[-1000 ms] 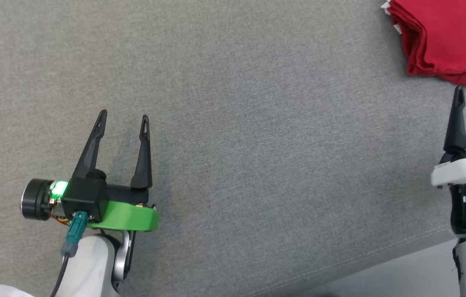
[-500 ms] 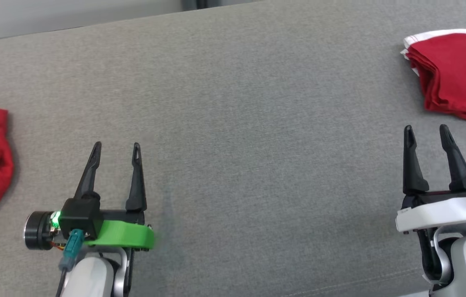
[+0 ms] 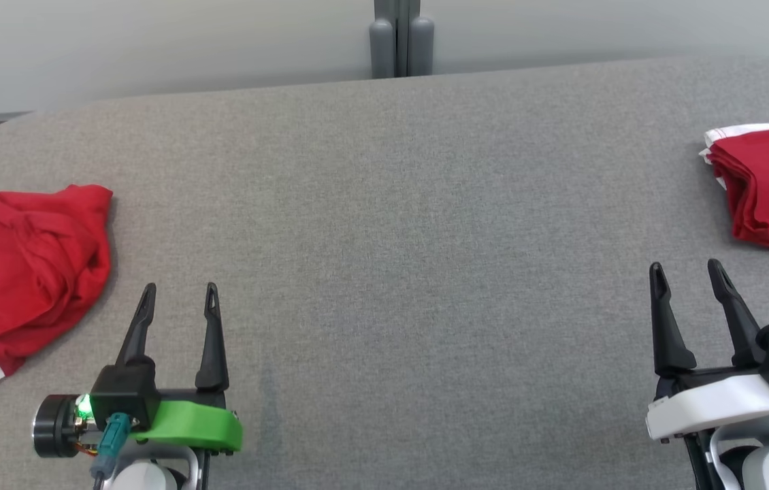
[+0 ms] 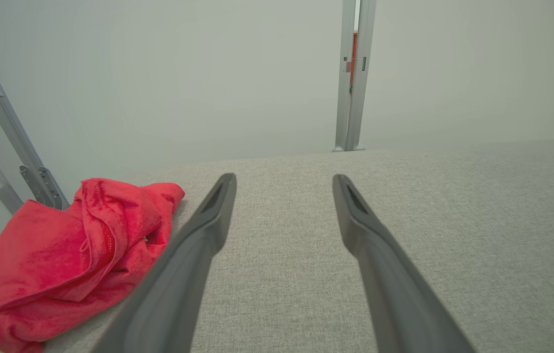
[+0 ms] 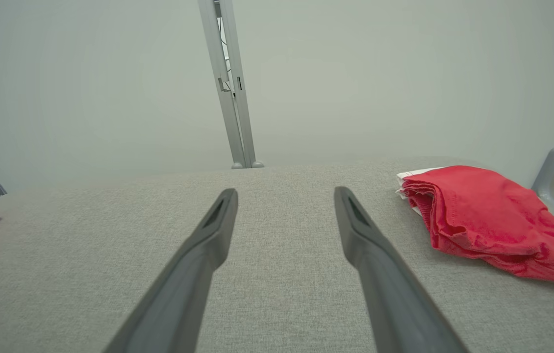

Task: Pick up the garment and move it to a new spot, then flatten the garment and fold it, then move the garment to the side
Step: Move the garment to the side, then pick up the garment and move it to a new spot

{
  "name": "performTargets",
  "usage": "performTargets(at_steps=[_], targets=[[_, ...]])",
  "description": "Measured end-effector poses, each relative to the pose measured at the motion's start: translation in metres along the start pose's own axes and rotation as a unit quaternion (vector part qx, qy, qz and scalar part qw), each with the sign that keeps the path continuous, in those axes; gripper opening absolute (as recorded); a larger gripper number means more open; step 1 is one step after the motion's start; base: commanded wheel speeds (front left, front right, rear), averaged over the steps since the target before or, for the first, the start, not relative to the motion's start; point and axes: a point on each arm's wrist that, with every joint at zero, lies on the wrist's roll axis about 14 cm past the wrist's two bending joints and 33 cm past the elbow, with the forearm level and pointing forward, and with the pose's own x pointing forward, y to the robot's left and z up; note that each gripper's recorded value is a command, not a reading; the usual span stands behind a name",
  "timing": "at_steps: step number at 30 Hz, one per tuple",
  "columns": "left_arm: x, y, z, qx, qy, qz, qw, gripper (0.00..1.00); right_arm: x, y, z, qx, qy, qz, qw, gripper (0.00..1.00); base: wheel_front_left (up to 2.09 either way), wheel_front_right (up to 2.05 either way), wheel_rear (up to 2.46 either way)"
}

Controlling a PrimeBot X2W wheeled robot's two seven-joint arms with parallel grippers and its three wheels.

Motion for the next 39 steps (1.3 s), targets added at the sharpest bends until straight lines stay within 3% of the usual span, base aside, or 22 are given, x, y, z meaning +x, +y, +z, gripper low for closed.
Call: performTargets(at_steps=[15,30,39], targets=[[-0.022,-0.008,-0.001,-0.003,0.007,-0.014,1.0,1.0,-0.029,0.005,0.012,-0.005,0.0,0.003,1.0,1.0,0.0,0.0,0.0],[-0.023,-0.003,-0.004,-0.004,0.011,-0.006,1.0,1.0,-0.025,0.004,0.015,-0.007,-0.004,0.003,1.0,1.0,0.0,0.0,0.0],[-0.019,0.018,0.014,-0.016,-0.015,0.034,0.999,1.0,-0.003,0.036,0.022,-0.012,-0.014,0.058,0.998,1.0,0.0,0.0,0.0]])
